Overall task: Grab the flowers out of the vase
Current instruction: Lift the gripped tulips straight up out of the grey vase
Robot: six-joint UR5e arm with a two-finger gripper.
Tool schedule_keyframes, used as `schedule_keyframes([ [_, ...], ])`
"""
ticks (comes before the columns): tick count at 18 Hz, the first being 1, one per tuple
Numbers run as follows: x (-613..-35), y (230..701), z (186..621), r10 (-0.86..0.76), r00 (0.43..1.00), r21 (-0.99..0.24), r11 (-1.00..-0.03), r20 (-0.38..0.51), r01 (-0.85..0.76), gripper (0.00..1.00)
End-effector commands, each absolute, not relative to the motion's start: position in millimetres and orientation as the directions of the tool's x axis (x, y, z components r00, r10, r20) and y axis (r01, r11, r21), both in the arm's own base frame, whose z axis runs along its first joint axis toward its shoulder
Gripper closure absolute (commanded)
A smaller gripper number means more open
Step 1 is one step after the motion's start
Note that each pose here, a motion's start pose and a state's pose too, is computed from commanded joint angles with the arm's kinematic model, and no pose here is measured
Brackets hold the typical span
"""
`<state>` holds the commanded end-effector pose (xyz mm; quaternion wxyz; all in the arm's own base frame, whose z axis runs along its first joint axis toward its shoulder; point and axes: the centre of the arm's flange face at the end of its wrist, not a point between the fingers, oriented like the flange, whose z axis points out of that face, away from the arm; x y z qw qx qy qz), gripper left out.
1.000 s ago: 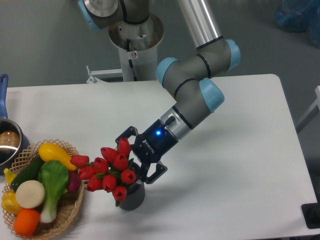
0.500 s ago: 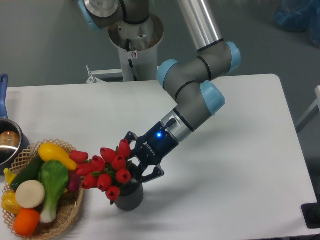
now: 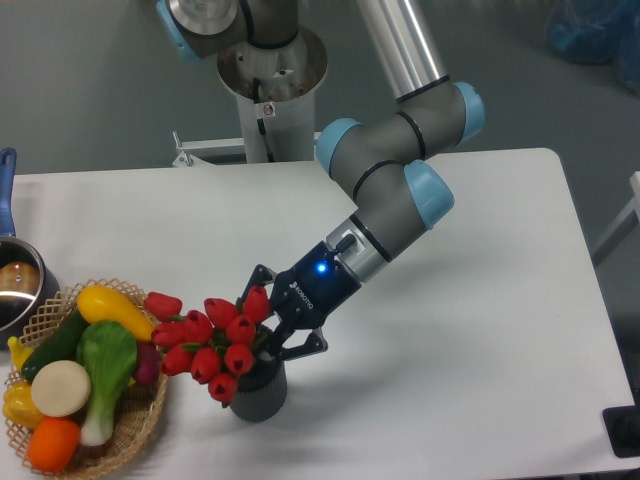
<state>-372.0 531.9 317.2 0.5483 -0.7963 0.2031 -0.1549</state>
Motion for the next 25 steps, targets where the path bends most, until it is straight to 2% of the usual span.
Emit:
schedule_keyframes([
  [3, -370.1, 527.9, 337.0, -0.495, 0.869, -0.951, -0.271, 0.007, -0.147, 0.62],
  [17, -375.3, 520.7, 425.3, -0.441, 0.896, -0.965, -0.252, 0.051, -0.069, 0.61],
  [22, -357.4, 516.3, 464.0, -0.453, 0.891, -0.975, -0.213, 0.037, -0.068, 0.61],
  [25, -349.9, 511.3, 484.9, -0.442, 0.895, -0.975, -0.218, 0.058, -0.045, 0.62],
])
